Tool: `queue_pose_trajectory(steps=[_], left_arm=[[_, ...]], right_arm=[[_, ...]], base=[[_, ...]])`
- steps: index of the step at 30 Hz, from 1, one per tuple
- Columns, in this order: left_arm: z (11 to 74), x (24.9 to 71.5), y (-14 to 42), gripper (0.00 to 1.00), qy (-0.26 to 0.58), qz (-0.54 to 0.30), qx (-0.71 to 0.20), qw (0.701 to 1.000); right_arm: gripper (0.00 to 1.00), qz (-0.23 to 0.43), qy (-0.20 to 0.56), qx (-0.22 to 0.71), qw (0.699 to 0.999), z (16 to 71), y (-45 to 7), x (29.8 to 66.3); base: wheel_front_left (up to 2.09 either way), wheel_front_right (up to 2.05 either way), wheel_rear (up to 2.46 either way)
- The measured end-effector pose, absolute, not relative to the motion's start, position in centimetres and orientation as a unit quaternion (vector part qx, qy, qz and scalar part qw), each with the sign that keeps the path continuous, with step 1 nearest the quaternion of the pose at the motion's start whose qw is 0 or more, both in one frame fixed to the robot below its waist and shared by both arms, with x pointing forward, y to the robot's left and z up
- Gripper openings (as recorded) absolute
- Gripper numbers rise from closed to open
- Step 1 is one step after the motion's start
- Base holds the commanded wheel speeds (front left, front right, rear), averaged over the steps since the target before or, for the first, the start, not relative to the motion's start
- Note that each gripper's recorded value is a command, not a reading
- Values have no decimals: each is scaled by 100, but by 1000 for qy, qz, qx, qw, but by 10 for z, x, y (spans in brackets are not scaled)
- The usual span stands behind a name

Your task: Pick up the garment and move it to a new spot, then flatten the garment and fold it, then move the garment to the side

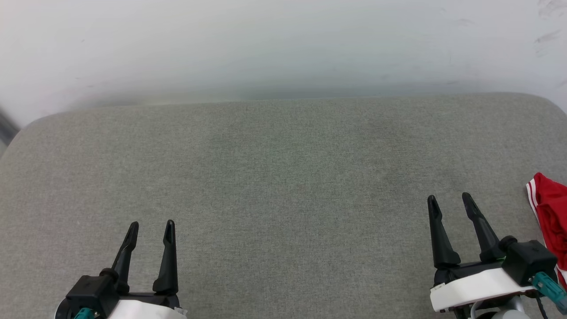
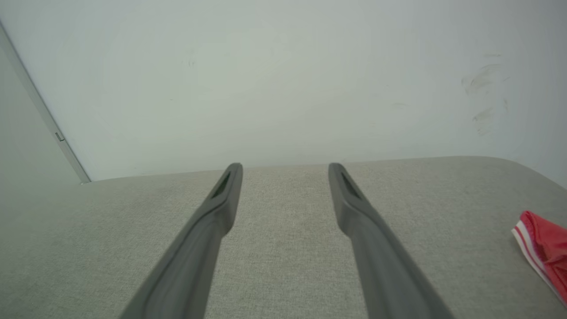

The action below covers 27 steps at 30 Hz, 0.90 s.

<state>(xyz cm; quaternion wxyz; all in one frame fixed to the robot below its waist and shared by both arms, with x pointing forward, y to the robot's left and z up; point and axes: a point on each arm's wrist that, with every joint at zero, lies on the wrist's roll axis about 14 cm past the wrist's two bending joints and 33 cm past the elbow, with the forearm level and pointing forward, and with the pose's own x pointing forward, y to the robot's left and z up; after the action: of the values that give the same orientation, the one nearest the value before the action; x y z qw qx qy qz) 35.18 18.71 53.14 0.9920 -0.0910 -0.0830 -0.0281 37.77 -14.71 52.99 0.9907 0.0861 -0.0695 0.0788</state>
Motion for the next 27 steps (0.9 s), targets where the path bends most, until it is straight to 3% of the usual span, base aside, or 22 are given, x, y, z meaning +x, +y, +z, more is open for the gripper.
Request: queue_pose_trajectory(steps=[7,8,27], left_arm=[[533,351,193,100,-87,-17,-94,992],[531,350,194,0,-84,-16,-94,992],[504,351,201,0,-34,11,-235,971]], right_arm=[[100,81,-65,87,991,529,-145,378],[0,81,-61,87,991,527,-146,378],[0,47,-10,229,972,502,-159,374]], base=[[0,0,0],[0,0,0],[0,0,0]])
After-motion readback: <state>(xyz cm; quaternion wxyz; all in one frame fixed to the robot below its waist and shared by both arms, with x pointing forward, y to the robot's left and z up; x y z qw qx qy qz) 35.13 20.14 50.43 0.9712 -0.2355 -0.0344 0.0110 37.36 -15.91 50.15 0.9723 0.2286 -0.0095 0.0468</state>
